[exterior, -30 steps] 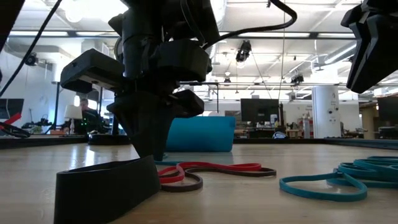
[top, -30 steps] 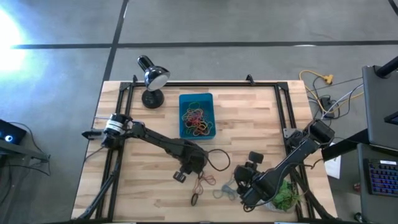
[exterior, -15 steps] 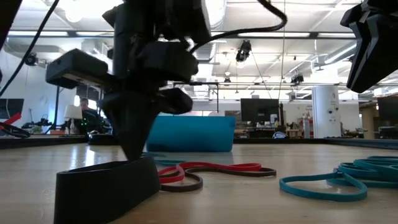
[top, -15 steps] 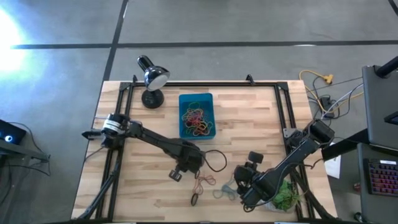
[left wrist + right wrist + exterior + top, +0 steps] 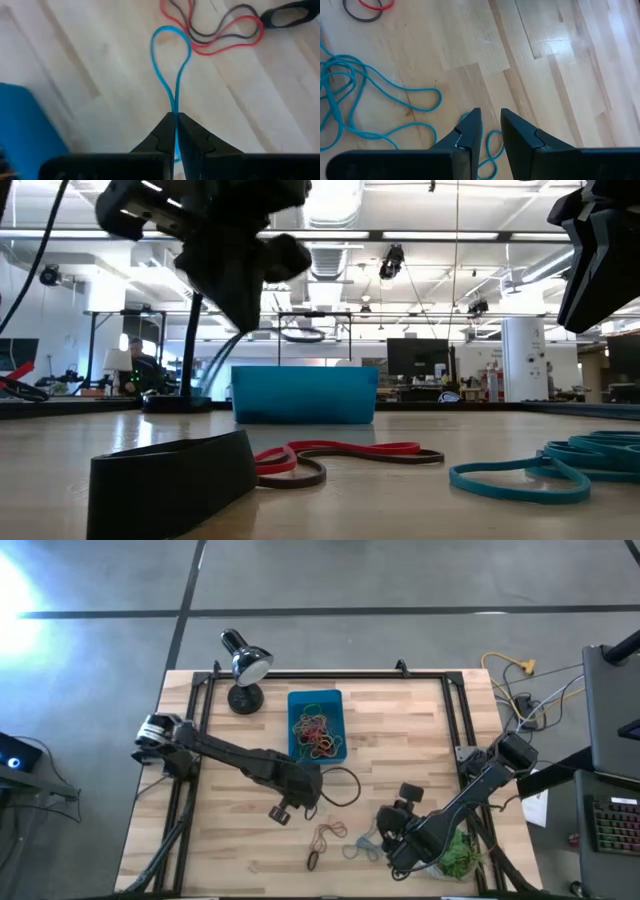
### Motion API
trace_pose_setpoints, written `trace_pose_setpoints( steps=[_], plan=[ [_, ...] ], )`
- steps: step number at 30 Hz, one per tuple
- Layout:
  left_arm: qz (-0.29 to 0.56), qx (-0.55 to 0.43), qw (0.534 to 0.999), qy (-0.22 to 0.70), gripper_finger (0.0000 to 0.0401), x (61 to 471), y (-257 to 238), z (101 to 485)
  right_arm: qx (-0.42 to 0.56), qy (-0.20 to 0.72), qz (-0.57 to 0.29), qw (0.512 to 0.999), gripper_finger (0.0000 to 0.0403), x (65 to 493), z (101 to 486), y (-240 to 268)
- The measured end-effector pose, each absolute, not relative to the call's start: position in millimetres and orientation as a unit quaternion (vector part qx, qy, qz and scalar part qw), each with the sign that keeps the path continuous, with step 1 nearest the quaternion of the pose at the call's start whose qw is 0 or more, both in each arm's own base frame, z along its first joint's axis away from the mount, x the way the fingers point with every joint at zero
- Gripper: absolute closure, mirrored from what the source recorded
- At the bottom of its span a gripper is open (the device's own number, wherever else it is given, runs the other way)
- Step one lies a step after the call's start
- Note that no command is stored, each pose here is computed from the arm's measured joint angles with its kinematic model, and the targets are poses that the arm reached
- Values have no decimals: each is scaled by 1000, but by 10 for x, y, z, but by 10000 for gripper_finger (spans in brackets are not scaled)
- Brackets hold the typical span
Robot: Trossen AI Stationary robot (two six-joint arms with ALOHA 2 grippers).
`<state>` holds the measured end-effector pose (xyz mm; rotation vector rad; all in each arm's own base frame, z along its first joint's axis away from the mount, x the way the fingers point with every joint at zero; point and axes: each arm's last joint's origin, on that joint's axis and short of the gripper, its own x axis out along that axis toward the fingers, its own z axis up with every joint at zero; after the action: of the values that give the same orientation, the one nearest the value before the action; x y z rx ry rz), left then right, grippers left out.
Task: Pick and place rubber bands into bin
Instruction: Put the blue rubber band into the blue bin
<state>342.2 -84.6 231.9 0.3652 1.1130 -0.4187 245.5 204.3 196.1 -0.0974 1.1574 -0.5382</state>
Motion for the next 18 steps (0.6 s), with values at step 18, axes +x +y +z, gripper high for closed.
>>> trace_pose_setpoints(
  steps=[18],
  plan=[
    [23, 268, 828, 492, 401, 3379, -9, 2729, -52, 532, -252, 807, 335, 2462, 1963, 2042]
  ],
)
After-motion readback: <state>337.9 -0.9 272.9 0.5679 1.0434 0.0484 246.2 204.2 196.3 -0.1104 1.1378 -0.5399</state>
